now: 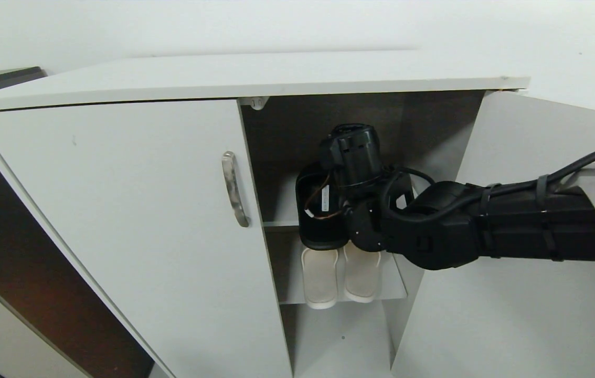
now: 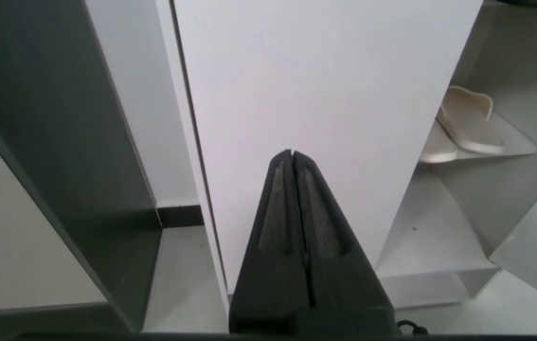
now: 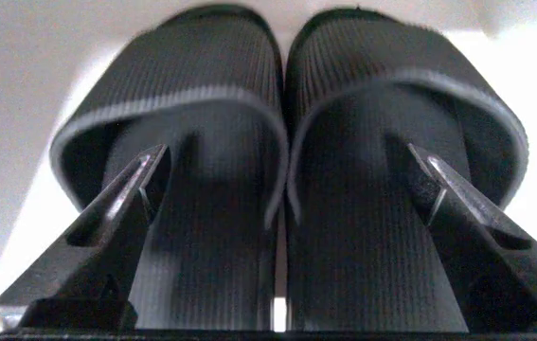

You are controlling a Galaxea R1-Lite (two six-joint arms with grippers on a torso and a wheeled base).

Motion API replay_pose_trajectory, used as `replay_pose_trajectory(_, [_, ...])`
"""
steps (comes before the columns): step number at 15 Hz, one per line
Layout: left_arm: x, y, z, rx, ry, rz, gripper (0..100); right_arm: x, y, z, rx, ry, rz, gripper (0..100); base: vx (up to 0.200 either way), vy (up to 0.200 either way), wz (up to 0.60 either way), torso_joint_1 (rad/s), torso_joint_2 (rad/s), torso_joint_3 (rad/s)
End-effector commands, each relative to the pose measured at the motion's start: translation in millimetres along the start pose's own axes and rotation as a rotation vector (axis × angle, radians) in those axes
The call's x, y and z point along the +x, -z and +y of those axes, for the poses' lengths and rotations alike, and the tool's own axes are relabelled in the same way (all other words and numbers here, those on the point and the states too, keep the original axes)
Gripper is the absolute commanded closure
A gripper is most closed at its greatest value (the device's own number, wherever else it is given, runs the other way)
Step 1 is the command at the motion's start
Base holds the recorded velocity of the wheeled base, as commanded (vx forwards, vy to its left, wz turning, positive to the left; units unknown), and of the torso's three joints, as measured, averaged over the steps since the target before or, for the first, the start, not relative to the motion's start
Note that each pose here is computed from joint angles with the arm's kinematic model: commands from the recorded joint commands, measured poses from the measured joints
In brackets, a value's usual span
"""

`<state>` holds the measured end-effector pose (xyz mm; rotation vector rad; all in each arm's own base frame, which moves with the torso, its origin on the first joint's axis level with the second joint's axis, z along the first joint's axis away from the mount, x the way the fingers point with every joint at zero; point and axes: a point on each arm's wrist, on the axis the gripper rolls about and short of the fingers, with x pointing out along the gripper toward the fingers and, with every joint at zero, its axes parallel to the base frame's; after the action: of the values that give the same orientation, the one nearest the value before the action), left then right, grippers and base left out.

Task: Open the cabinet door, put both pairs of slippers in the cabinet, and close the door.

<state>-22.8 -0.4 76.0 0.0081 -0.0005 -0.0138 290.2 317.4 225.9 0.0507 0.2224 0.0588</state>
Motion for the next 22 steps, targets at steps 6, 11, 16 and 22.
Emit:
replay_pose_trajectory(6, [0.0, 0.1, 0.0, 0.000, 0.000, 0.000, 100, -99.3, -2.8, -29.6, -0.046, -0.129, 0.026, 0, 0.000, 0.000, 0.00, 0.000, 0.00, 0.000])
replay_pose_trajectory(11, [0.0, 0.1, 0.0, 0.000, 0.000, 0.000, 100, -156.9, 9.4, -54.0, -0.079, -0.260, 0.054, 100, 0.000, 0.000, 0.00, 0.000, 0.00, 0.000])
replay_pose_trajectory(16, [0.0, 0.1, 0.0, 0.001, 0.000, 0.000, 100, -159.5, 23.7, -52.4, -0.110, -0.290, 0.084, 100, 0.000, 0.000, 0.00, 0.000, 0.00, 0.000])
replay_pose_trajectory(22, [0.0, 0.1, 0.0, 0.001, 0.000, 0.000, 100, -155.1, 31.3, -48.1, -0.115, -0.282, 0.083, 100, 0.000, 0.000, 0.00, 0.000, 0.00, 0.000])
